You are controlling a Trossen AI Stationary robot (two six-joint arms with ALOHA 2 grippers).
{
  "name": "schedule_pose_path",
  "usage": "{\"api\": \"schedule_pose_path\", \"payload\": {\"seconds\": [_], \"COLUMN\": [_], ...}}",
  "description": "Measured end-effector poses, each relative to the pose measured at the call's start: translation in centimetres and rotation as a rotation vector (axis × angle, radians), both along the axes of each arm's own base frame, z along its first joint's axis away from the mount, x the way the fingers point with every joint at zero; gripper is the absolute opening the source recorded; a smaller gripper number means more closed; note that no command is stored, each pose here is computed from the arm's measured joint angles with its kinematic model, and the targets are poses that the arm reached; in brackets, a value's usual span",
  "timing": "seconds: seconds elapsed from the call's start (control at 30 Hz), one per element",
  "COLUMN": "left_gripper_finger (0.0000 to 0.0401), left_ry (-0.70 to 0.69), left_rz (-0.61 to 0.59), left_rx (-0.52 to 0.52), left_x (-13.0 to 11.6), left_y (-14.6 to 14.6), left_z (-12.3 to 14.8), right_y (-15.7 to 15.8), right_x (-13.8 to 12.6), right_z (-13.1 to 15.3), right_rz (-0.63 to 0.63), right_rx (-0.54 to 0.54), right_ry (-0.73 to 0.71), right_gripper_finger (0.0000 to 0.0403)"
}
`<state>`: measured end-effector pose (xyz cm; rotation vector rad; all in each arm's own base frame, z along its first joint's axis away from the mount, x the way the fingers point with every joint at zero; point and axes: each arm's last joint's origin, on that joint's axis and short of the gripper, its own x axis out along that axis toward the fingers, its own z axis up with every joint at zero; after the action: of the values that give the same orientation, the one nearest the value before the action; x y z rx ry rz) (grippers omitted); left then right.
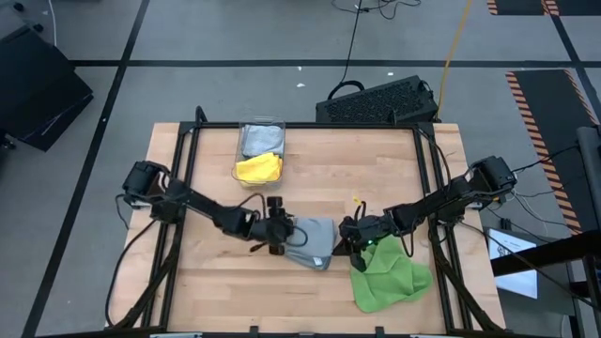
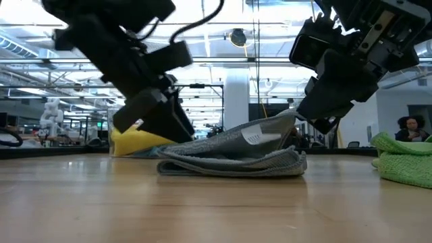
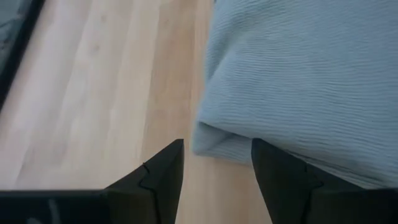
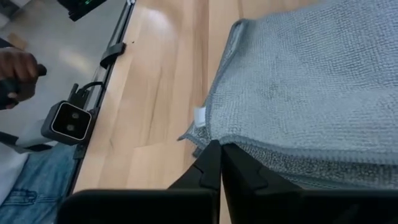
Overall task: Fold microfiber towels
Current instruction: Fold the gray towel on the table
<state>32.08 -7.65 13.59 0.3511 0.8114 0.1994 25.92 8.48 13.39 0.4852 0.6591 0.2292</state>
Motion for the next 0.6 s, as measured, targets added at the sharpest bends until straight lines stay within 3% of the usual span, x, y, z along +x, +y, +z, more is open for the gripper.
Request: {"api": "schedule_pose_path", "payload": {"seconds": [0.17, 0.33, 0.47, 0.6], "left_gripper_finger": [0.0191, 0.0175, 0.0120, 0.0029], "left_ry": [0.050, 0.029, 0.014, 0.010], "left_rz": [-0.065, -0.127, -0.197, -0.191], "left_rx": [-0.106, -0.084, -0.116, -0.114], "left_x": [0.8, 1.5, 1.8, 2.0], "left_y": [3.2, 4.6, 4.7, 4.9], "left_z": [-0.4, -0.5, -0.6, -1.0], "right_y": [0.0, 0.0, 0.0, 0.0], "right_x": [0.0, 0.0, 0.0, 0.0], "right_z": [0.0, 0.0, -0.1, -0.1], "right_rz": [0.001, 0.001, 0.001, 0.001], "right_rx": [0.000, -0.002, -0.003, -0.002], "right_ry": [0.000, 0.003, 0.008, 0.005], "right_gripper_finger": [0.0000, 0.0000, 0.0000, 0.0000]}}
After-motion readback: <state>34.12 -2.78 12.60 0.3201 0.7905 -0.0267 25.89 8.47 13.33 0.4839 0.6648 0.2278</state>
